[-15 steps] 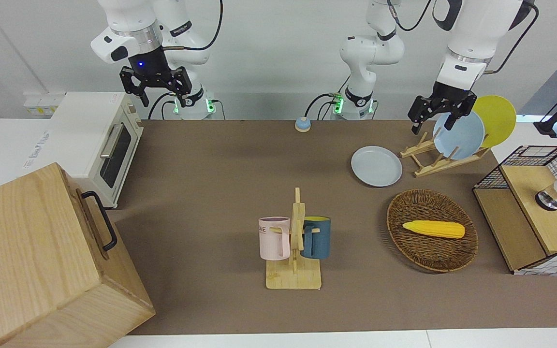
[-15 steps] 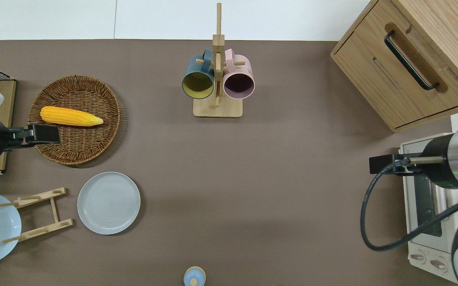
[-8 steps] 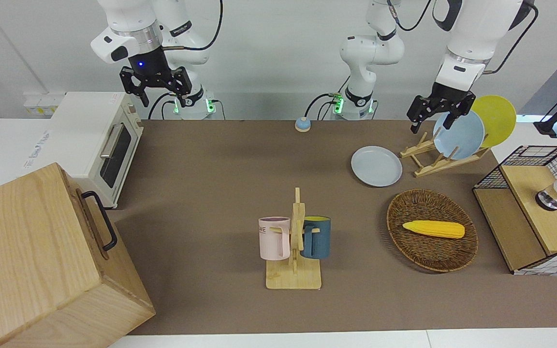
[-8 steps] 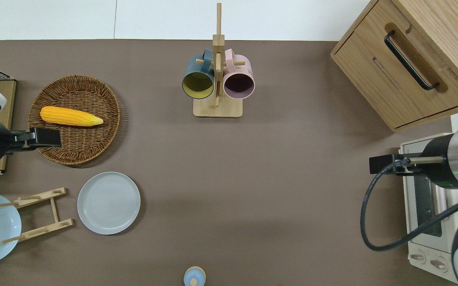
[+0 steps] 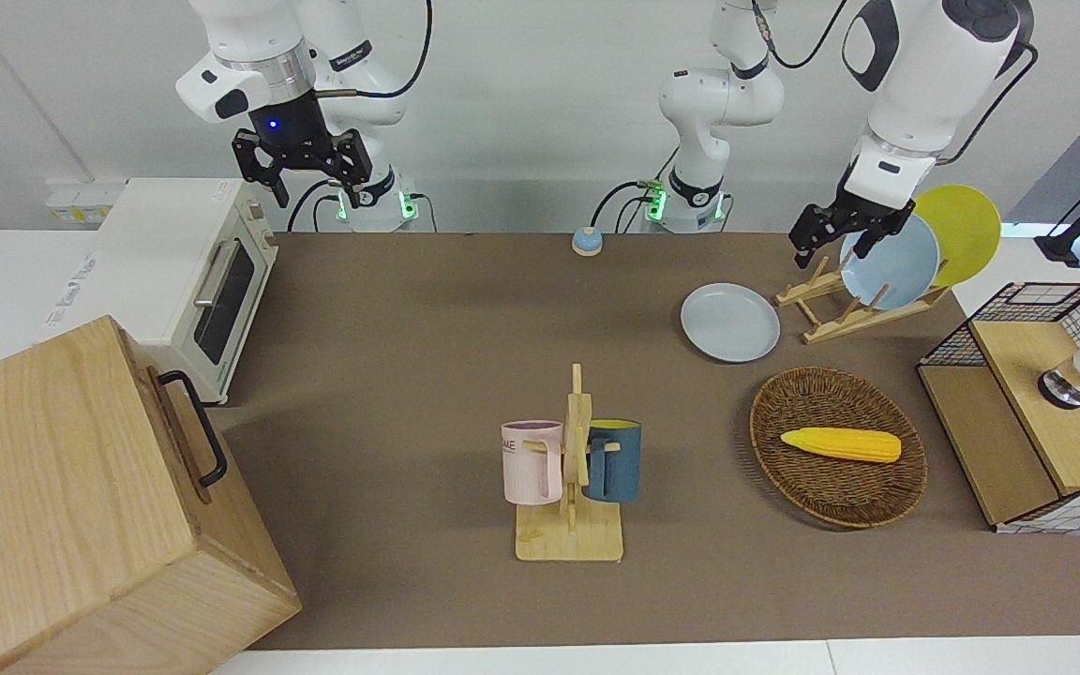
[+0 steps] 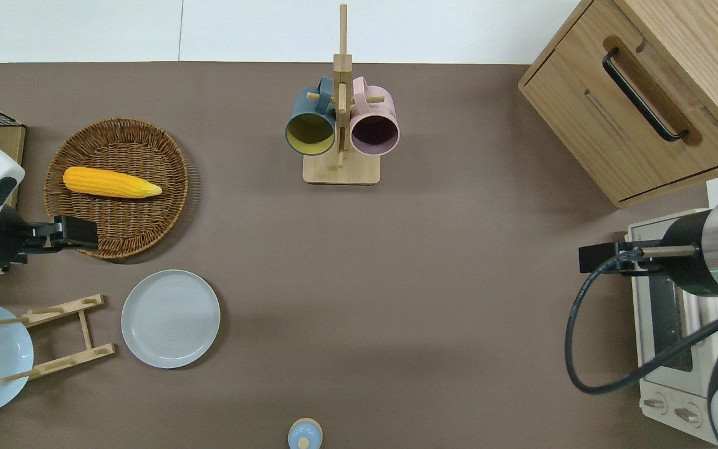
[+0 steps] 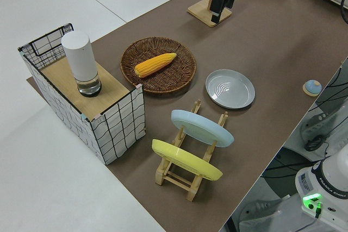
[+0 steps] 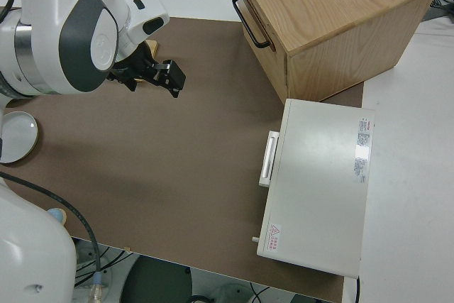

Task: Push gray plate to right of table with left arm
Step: 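Move the left gripper down to the gray plate's rim nearest the basket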

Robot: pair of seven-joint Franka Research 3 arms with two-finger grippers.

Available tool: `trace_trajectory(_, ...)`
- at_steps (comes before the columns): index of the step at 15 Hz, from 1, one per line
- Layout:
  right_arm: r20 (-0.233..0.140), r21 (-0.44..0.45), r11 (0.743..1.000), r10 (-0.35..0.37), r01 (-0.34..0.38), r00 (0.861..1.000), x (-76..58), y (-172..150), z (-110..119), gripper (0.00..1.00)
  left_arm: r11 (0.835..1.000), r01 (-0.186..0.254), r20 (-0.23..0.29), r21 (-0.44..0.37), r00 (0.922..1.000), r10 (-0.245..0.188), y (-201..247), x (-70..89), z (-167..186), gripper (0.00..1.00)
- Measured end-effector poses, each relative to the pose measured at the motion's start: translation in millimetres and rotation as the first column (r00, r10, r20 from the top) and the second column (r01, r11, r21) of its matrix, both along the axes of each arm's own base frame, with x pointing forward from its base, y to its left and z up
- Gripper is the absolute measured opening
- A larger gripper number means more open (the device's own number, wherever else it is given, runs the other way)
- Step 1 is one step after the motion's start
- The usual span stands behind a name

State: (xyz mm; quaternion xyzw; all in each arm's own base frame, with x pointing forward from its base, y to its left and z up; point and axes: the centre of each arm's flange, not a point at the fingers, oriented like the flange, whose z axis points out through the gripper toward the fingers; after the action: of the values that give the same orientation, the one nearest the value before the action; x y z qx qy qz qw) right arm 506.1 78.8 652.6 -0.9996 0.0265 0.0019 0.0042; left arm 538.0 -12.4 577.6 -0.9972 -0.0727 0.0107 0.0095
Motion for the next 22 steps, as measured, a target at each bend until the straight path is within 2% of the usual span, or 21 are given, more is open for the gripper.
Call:
trace_trajectory(2, 0.000, 0.000, 1.000, 0.000, 0.000, 1.000, 0.0, 0, 0, 1.00, 1.000, -0.019, -0.055, 0.001, 0.9983, 0.019, 11, -3.5, -27, 0.99)
trace_trajectory(5, 0.000, 0.000, 1.000, 0.000, 0.000, 1.000, 0.0, 0, 0, 1.00, 0.999, -0.033, -0.111, 0.001, 0.9933, 0.033, 19, -9.7, -54, 0.99)
trace_trajectory(8, 0.000, 0.000, 1.000, 0.000, 0.000, 1.000, 0.0, 0, 0, 1.00, 0.998, -0.055, -0.142, 0.000, 0.9883, 0.055, 32, -14.7, -73, 0.99)
trace_trajectory(12, 0.000, 0.000, 1.000, 0.000, 0.000, 1.000, 0.0, 0, 0, 1.00, 0.996, -0.086, -0.153, -0.004, 0.9846, 0.085, 51, -21.6, -105, 0.99)
trace_trajectory(14, 0.000, 0.000, 1.000, 0.000, 0.000, 1.000, 0.0, 0, 0, 1.00, 0.997, -0.080, -0.167, -0.009, 0.9829, 0.077, 58, -28.8, -129, 0.98)
trace_trajectory(18, 0.000, 0.000, 1.000, 0.000, 0.000, 1.000, 0.0, 0, 0, 1.00, 0.999, -0.018, -0.163, -0.040, 0.9865, 0.011, 74, -43.0, -175, 0.98)
trace_trajectory(22, 0.000, 0.000, 1.000, 0.000, 0.000, 1.000, 0.0, 0, 0, 1.00, 0.996, -0.028, -0.163, -0.087, 0.9866, 0.014, 76, -57.3, -207, 0.97)
